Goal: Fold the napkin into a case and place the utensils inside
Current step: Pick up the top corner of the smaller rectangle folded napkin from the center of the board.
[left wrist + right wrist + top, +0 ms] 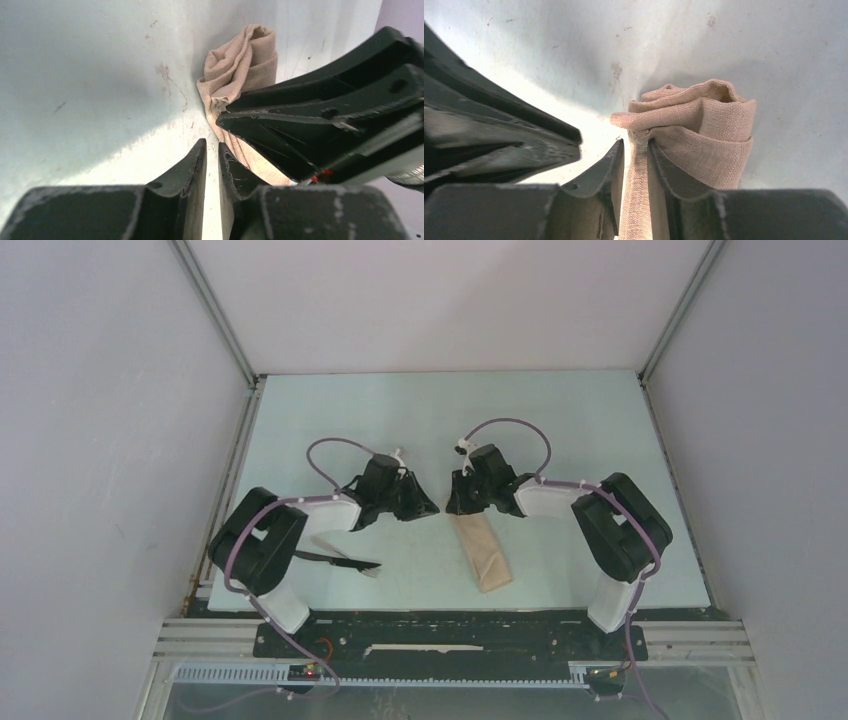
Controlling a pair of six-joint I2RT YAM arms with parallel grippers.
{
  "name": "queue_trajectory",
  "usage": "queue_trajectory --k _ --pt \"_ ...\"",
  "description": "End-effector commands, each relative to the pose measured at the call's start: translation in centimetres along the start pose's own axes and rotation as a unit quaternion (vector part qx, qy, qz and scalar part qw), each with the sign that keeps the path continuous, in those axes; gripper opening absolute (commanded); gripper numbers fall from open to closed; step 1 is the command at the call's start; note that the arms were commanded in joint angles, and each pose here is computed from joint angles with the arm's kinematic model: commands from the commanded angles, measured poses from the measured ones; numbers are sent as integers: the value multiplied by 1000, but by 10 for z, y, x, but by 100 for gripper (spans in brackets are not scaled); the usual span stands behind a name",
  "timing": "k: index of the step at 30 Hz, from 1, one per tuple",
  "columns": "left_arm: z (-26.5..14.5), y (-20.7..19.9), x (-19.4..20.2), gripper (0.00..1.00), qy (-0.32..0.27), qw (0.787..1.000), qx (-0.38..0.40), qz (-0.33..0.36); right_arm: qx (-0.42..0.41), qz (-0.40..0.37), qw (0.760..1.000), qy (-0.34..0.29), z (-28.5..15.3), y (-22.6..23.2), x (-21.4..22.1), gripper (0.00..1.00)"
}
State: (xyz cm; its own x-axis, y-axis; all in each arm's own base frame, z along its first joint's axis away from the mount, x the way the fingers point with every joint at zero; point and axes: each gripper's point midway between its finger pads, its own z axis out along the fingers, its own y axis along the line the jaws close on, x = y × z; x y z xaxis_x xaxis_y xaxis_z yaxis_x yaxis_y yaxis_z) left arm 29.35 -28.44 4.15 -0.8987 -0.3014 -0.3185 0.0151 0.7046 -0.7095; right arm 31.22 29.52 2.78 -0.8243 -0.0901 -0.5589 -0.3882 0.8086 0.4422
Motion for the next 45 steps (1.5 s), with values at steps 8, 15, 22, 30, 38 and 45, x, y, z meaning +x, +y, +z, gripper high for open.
queue_trajectory --k 8,15,22,30,38,45 --pt "-45 9 -3 21 -39 999 -8 25 103 -118 988 9 3 -25 18 35" --pt "-59 11 1 21 -50 998 -7 22 163 -173 971 17 4 -31 25 34" --pt "-71 15 2 21 -63 998 -13 24 188 -204 961 16 6 -29 27 28" --pt "-79 15 0 21 -74 997 -17 27 191 -204 960 1 6 -23 21 8" --pt "-74 7 0 23 -62 998 0 32 141 -130 981 -24 -22 -3 -2 0" --pt "-58 -15 2 41 -44 997 24 63 90 -44 994 -35 -42 6 -5 0"
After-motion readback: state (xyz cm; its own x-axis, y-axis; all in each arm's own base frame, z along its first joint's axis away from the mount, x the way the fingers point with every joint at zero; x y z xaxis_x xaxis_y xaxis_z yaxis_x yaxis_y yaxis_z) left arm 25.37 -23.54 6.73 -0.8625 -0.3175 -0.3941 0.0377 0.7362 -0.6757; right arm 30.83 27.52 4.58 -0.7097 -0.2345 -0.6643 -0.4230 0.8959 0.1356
